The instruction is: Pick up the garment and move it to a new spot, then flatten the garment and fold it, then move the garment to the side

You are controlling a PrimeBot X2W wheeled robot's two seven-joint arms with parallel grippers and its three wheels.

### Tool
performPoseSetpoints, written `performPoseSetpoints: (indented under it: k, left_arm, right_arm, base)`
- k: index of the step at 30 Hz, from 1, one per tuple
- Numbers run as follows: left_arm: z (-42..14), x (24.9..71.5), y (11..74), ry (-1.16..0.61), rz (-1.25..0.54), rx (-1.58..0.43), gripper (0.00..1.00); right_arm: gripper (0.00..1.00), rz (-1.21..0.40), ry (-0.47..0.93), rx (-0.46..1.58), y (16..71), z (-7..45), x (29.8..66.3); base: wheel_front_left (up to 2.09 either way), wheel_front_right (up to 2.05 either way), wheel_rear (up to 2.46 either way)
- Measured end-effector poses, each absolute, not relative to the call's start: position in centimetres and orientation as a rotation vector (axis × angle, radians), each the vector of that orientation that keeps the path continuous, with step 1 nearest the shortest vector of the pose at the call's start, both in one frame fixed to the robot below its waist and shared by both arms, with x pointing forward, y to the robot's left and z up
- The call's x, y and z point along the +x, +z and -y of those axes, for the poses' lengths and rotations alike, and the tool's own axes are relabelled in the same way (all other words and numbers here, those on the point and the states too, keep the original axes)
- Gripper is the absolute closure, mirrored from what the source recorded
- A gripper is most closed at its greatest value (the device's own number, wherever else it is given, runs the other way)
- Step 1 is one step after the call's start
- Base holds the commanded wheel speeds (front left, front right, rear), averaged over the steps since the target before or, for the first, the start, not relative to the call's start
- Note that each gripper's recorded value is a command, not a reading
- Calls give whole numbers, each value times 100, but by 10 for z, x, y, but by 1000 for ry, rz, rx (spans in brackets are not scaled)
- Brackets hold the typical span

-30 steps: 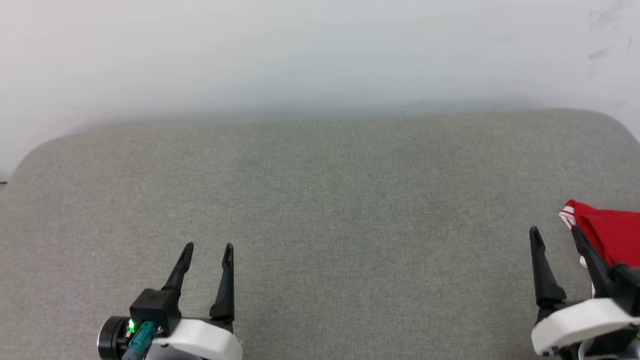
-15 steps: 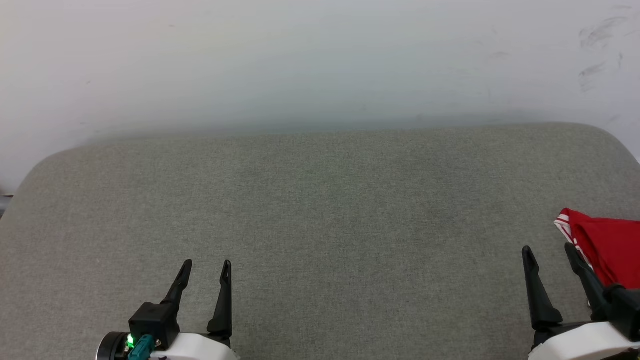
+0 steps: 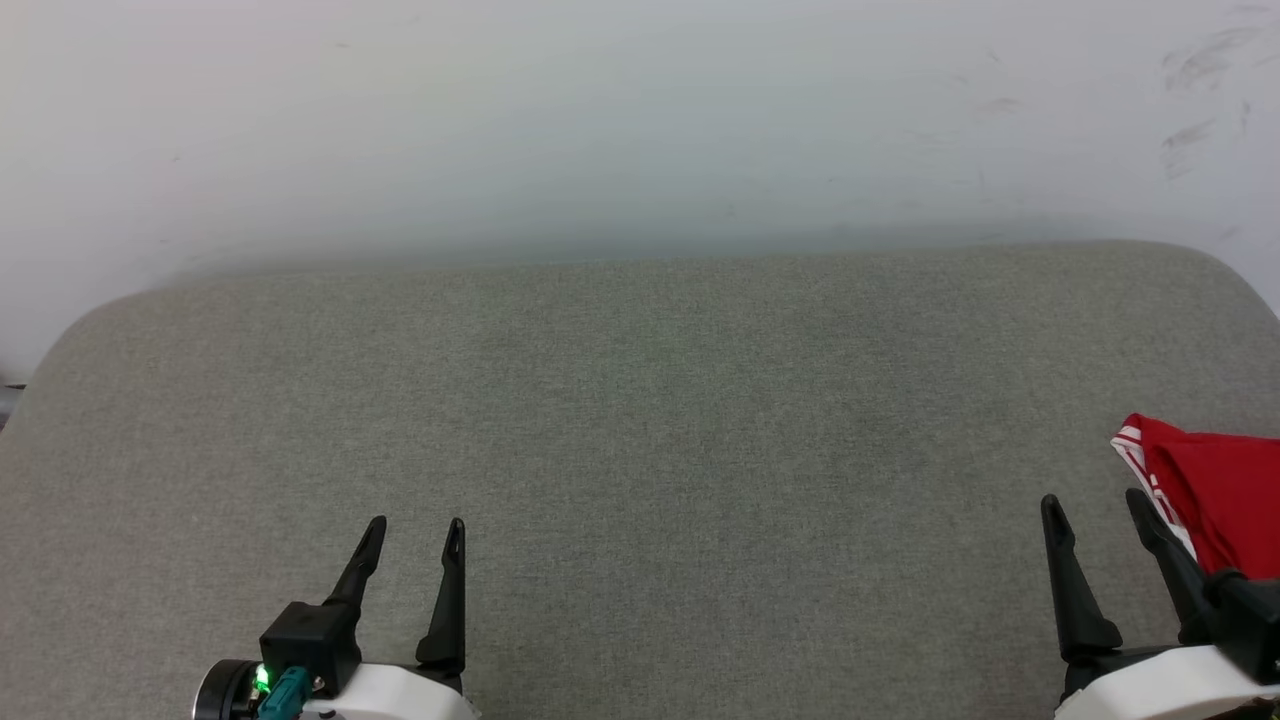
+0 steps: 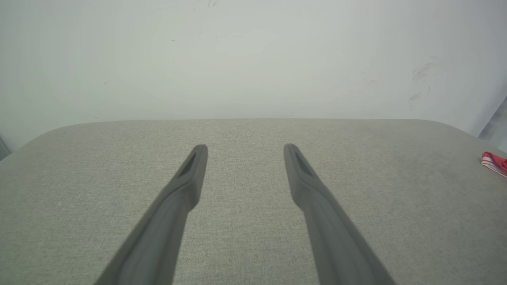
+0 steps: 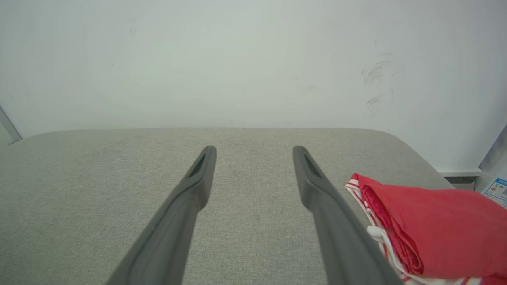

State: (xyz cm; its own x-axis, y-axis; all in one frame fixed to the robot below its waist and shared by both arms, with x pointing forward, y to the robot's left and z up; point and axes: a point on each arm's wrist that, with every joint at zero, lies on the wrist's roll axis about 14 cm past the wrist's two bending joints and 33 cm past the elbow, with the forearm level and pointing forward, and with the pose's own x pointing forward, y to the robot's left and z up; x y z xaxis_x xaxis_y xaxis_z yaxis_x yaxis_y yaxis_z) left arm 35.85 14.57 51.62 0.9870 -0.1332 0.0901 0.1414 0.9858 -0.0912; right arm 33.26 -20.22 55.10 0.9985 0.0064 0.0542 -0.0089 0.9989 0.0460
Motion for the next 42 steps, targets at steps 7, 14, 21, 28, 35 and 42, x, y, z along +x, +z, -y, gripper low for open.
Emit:
performPoseSetpoints:
  k: [7, 14, 21, 28, 35, 42]
  left_arm:
    - [-145, 357, 512, -139, 70, -101, 100]
    - [-148, 351, 492, -113, -10, -185, 100]
    - [-156, 355, 487, -75, -51, -312, 100]
    - [-162, 358, 484, -44, -79, -434, 100]
    - [-167, 363, 484, -26, -93, -544, 100]
    - [-170, 365, 483, -9, -107, -650, 100]
  right_arm:
    - [100, 37, 5, 50, 545, 203, 333]
    - [100, -9, 10, 144, 529, 201, 332]
    - [100, -15, 16, 288, 523, 199, 335]
    - [100, -16, 21, 416, 521, 198, 340]
    - [100, -14, 24, 536, 520, 198, 345]
    - [100, -14, 25, 645, 518, 198, 348]
  base:
    - [0, 0, 0]
    - [0, 0, 0]
    - [0, 0, 0]
    - [0, 0, 0]
    - [0, 0, 0]
    - [0, 0, 0]
